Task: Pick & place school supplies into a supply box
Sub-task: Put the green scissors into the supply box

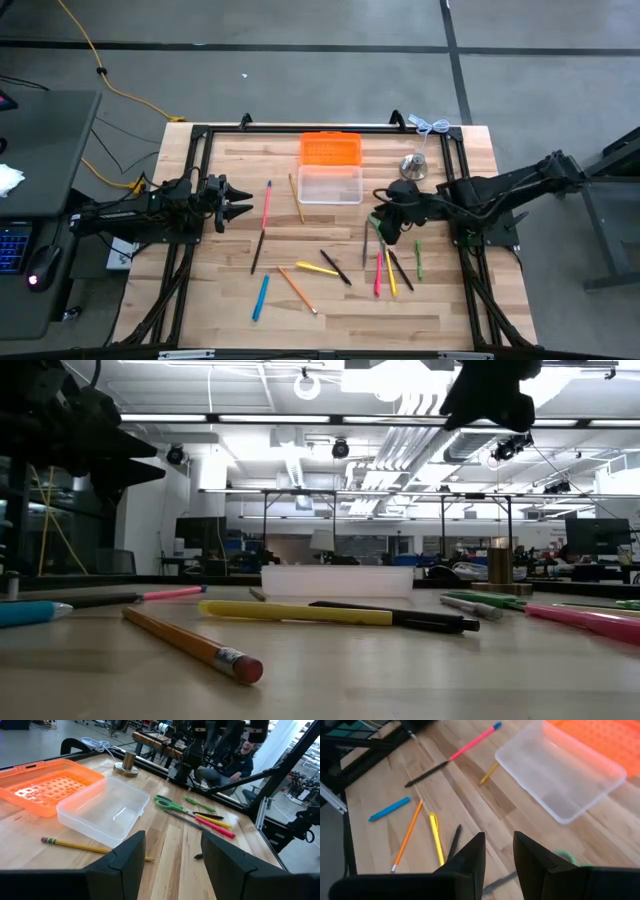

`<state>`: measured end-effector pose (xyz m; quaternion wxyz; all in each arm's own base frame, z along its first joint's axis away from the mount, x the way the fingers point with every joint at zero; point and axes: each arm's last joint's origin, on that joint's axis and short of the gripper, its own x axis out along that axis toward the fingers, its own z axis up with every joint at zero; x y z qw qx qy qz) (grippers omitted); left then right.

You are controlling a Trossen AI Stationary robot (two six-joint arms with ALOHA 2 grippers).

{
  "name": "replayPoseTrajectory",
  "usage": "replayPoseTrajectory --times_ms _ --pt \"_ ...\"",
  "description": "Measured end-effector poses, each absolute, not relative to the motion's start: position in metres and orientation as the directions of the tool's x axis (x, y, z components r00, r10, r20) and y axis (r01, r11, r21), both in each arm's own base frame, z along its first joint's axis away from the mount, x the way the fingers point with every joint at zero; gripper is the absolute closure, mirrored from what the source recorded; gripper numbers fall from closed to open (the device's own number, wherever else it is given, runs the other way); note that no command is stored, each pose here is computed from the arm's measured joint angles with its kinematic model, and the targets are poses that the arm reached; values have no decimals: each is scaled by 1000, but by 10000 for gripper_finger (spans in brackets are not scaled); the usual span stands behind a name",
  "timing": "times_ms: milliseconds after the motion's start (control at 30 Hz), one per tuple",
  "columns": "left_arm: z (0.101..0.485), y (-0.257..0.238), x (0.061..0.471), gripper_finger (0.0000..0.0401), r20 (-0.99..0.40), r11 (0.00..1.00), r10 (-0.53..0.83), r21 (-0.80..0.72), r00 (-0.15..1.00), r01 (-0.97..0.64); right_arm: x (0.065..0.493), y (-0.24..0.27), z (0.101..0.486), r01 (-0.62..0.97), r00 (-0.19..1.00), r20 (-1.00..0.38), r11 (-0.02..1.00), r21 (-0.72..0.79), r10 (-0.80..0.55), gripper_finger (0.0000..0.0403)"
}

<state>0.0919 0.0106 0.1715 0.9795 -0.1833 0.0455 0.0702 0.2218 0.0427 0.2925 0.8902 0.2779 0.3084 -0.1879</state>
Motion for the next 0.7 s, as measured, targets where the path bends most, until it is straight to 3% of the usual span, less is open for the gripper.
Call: replayPoseTrajectory --times_ms 400,700 --pt "171 11 92 178 -115 924 121 -351 986 -154 214 30 283 638 633 -755 668 384 -170 325" --pt "172 9 92 178 -114 981 75 -168 991 -94 208 27 279 714 573 -786 612 340 -231 325"
